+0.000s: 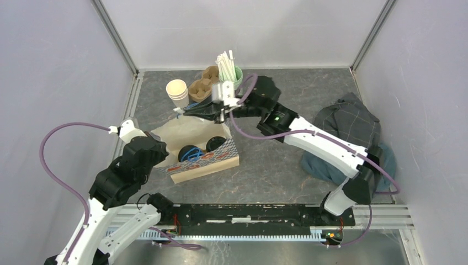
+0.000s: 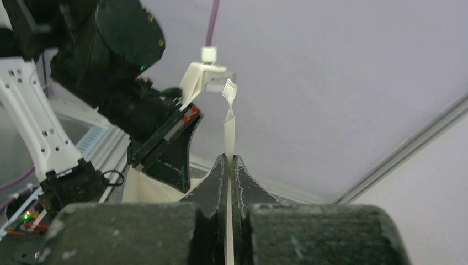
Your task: Pack the takeout coffee
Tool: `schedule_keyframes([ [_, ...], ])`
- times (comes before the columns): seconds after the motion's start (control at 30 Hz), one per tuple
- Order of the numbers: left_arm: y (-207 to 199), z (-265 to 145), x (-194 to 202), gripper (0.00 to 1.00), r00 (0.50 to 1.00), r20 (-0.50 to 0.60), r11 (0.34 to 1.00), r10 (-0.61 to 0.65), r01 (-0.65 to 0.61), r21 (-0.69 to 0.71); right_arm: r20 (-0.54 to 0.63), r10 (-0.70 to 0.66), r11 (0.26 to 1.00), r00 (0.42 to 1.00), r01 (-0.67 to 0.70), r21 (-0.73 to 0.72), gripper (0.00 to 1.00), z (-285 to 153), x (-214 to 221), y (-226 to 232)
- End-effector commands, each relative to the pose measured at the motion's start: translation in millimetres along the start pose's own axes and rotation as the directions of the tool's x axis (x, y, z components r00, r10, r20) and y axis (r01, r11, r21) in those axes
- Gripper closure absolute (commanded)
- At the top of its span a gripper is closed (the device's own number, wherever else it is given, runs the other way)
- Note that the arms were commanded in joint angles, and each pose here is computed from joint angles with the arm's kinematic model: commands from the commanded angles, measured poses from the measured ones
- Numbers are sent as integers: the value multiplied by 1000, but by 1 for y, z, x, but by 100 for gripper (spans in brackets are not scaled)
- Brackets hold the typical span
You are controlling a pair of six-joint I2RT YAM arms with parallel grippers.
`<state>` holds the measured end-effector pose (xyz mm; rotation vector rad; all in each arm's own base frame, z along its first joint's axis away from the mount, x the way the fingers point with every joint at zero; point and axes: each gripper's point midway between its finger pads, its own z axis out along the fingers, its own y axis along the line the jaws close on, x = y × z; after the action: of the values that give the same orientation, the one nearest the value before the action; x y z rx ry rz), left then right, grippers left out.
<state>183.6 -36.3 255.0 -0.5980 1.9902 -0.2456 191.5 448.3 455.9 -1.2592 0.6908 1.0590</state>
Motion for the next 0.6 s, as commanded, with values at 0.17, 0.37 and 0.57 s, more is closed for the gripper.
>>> schedule_keyframes([
  [0.17,-16,-2,-20,98,998,46,999,-40,39,22,-229,-60,996,972,42,-79,100,17,80,15],
  [0.37,-17,0,-22,98,998,56,999,-37,35,23,-312,-12,998,950,-6,-59,100,8,98,22],
  [0.57,-15,-2,-20,98,997,57,999,-43,41,30,-158,-37,999,987,41,21,100,18,11,-3],
])
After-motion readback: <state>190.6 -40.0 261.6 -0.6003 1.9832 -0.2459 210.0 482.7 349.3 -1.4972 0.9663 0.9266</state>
